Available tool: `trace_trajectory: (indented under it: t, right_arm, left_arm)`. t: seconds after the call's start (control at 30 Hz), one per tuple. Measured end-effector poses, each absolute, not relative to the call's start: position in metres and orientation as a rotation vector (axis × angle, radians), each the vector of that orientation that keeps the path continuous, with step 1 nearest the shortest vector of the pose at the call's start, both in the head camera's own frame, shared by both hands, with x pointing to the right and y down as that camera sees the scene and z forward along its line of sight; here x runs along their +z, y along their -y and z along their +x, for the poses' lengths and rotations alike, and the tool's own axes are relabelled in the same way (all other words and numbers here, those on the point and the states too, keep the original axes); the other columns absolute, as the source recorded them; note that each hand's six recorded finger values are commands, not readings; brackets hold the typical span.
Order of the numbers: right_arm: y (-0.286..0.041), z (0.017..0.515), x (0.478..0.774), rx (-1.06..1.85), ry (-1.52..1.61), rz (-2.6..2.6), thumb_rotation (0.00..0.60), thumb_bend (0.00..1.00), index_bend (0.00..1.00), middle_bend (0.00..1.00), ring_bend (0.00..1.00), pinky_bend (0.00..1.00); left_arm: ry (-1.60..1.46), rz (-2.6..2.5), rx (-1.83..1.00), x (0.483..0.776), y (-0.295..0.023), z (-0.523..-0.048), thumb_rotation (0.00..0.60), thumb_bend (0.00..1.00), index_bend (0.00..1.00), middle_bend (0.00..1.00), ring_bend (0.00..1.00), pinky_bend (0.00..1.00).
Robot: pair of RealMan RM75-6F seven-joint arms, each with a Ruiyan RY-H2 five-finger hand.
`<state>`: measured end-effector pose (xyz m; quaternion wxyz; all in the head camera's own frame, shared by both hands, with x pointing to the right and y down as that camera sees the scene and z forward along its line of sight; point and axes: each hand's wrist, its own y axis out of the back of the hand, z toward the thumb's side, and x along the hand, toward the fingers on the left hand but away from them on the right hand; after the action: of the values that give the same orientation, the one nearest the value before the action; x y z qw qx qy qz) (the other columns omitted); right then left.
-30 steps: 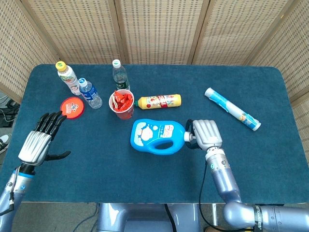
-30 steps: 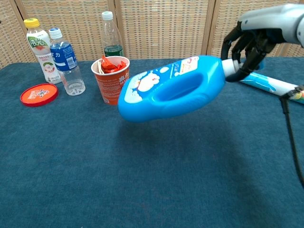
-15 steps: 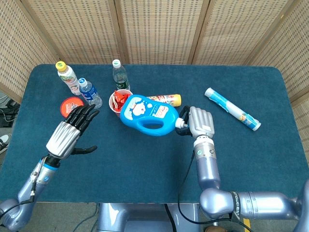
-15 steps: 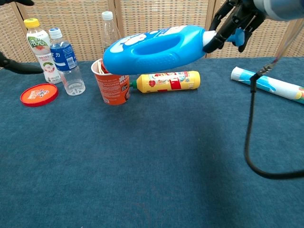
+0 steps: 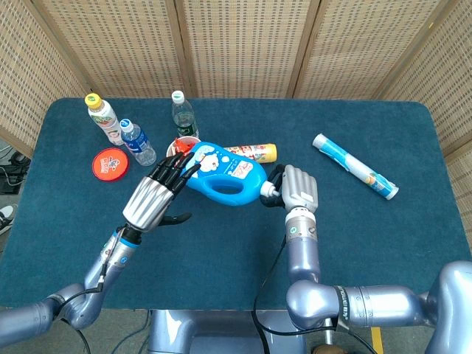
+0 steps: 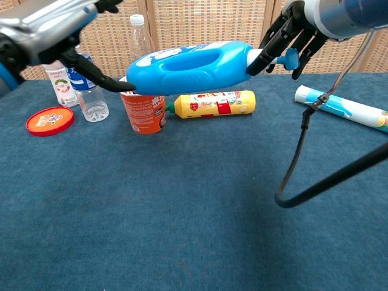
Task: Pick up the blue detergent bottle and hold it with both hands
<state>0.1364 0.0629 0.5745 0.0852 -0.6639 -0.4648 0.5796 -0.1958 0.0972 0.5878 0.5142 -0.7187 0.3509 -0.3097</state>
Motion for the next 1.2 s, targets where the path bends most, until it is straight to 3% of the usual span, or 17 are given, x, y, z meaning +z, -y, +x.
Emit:
trace_trajectory:
  t: [0.53, 1.2]
  right_arm:
    - [-0.072, 0.114, 0.553, 1.678, 1.338, -2.079, 0.600, 0.82, 0.71, 0.77, 0.79, 0.58]
    - [-0.083, 0.096, 0.550, 1.705, 1.321, -2.150, 0.600, 0.82, 0.71, 0.77, 0.79, 0.58]
  left_arm:
    - [-0.853, -1.719, -0.735, 0.597, -0.097, -0.203, 0.600, 0.00, 0.02, 0.00, 0.02, 0.10]
    - [-0.834, -1.688, -0.684, 0.596, -0.119, -0.177, 0.600, 0.00, 0.00, 0.00, 0.00, 0.09]
